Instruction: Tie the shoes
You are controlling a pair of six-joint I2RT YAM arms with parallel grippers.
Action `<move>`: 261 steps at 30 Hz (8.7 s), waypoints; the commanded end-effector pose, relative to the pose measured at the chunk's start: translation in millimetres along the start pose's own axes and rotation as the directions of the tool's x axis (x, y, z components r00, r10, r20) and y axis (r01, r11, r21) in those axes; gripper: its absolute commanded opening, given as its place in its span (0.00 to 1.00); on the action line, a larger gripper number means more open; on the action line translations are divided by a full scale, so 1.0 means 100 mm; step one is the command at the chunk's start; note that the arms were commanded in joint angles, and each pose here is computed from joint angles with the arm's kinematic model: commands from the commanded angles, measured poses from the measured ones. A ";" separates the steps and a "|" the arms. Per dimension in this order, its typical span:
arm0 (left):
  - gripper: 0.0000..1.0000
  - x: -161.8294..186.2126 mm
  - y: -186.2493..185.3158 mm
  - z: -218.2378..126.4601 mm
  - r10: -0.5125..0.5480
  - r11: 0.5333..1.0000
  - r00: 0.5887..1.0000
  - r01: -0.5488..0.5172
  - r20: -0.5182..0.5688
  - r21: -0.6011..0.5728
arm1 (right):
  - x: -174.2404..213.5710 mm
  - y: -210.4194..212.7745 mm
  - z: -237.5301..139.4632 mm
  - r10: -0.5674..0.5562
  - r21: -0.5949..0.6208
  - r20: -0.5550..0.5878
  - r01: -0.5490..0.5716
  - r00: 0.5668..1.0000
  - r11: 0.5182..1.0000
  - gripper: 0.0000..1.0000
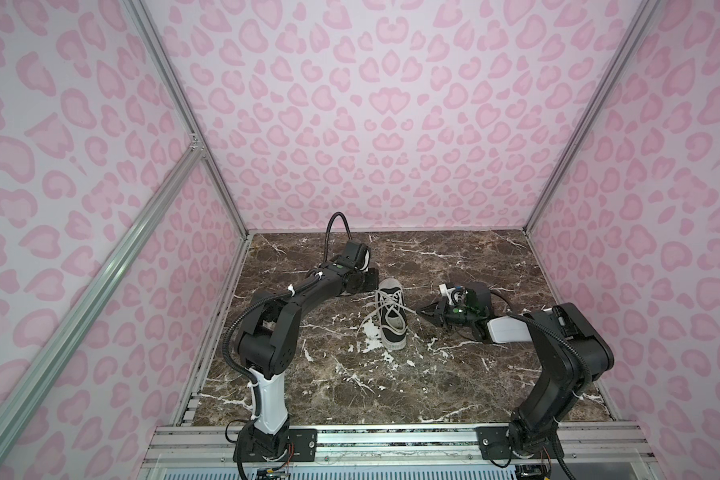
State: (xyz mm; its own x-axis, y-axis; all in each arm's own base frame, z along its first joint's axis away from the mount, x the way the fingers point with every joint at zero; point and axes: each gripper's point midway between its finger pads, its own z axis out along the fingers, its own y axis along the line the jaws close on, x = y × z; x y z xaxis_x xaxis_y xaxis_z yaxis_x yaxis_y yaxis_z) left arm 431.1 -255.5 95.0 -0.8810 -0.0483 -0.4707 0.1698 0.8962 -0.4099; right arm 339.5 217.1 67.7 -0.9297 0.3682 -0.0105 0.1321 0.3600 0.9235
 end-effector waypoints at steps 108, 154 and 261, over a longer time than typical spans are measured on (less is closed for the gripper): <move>0.56 1.05 0.41 -0.52 0.248 0.968 0.955 -0.249 -0.162 0.011 | -0.30 -0.01 -0.50 -0.335 0.412 -0.209 0.394 0.919 0.822 0.50; 0.06 1.32 0.20 -0.22 0.450 0.892 0.890 -0.445 -0.076 0.074 | 0.14 0.59 0.86 -0.690 0.133 -0.687 0.973 0.227 0.188 0.61; 0.03 0.20 -0.39 0.22 0.451 0.856 0.892 -0.439 0.023 0.273 | 0.48 0.66 0.88 -0.748 -0.071 -0.428 0.806 0.508 0.588 0.00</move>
State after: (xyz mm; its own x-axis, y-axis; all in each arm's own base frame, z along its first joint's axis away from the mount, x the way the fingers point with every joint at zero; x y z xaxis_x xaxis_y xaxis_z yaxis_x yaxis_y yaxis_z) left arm 416.4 -295.4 80.2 -0.7013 0.3553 -0.6180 0.6437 0.6881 -0.3350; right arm 336.4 332.6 96.1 -0.7114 -0.4591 -0.5321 -0.7027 0.4491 0.5519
